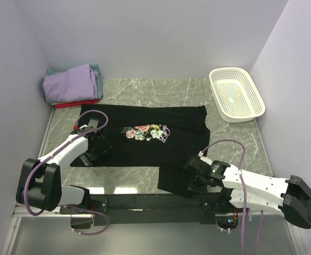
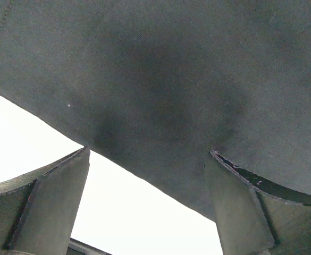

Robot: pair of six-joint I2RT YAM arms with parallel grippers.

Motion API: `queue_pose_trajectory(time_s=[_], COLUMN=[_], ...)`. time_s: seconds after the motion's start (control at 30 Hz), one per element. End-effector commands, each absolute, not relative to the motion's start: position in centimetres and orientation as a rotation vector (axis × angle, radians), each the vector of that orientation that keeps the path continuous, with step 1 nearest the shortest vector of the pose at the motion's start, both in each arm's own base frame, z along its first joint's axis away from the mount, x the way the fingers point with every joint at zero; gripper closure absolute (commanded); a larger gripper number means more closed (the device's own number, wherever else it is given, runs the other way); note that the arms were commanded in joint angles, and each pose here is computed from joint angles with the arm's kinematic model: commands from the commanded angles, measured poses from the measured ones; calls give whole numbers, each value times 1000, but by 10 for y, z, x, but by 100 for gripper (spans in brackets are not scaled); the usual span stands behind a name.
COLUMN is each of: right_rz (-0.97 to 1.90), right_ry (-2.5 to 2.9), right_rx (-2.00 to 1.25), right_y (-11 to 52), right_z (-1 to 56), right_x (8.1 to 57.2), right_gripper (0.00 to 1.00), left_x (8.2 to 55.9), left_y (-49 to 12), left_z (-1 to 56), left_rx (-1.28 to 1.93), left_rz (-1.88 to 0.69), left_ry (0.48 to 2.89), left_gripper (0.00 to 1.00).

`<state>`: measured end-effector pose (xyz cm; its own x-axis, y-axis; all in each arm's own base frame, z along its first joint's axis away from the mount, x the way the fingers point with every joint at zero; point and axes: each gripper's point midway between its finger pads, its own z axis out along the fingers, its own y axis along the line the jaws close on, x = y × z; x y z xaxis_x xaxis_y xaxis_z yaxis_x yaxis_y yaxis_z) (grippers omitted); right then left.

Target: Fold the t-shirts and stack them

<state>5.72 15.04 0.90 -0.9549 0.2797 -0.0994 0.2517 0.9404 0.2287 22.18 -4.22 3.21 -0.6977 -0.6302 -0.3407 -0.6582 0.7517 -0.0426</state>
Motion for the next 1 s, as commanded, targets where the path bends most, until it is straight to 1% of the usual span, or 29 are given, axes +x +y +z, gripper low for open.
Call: queue_pose_trajectory(time_s=[0.0, 0.07, 0.2, 0.27, 0.43, 0.63, 0.7, 0.8, 0.9, 0.97], right_rz=[286, 252, 280, 263, 244, 263, 276, 271, 268, 278], right_ry=[2804, 2760, 2666, 2649, 2601, 2542, 2526, 2513, 2505, 2499], right_rx=[353, 341, 287, 263, 178, 153, 143, 148, 145, 142], right_y=[149, 144, 150, 151, 157, 161, 162, 160, 158, 157], right_z=[37, 48, 82, 88, 101, 117, 123, 127, 129, 131], right_x=[89, 97, 116, 121, 137, 153, 157, 162, 164, 164], right_gripper=[100, 100, 100, 100, 100, 100, 99, 99, 99, 99], left_x=[233, 233, 228, 227, 219, 207, 198, 191, 188, 187], left_y=[-38, -38, -36, -36, -52, -65, -64, -61, -47, -40], left_z=[50, 55, 59, 58, 44, 29, 24, 25, 29, 27], left_rx=[-984, -988, -1021, -1040, -1087, -1164, -1204, -1278, -1338, -1356], left_rz=[124, 124, 128, 117, 44, -52, -40, -37, 18, 48], left_ry=[2550, 2544, 2533, 2521, 2568, 2562, 2563, 2516, 2427, 2389], left_gripper=[7, 7, 5, 5, 10, 10, 10, 11, 12, 16])
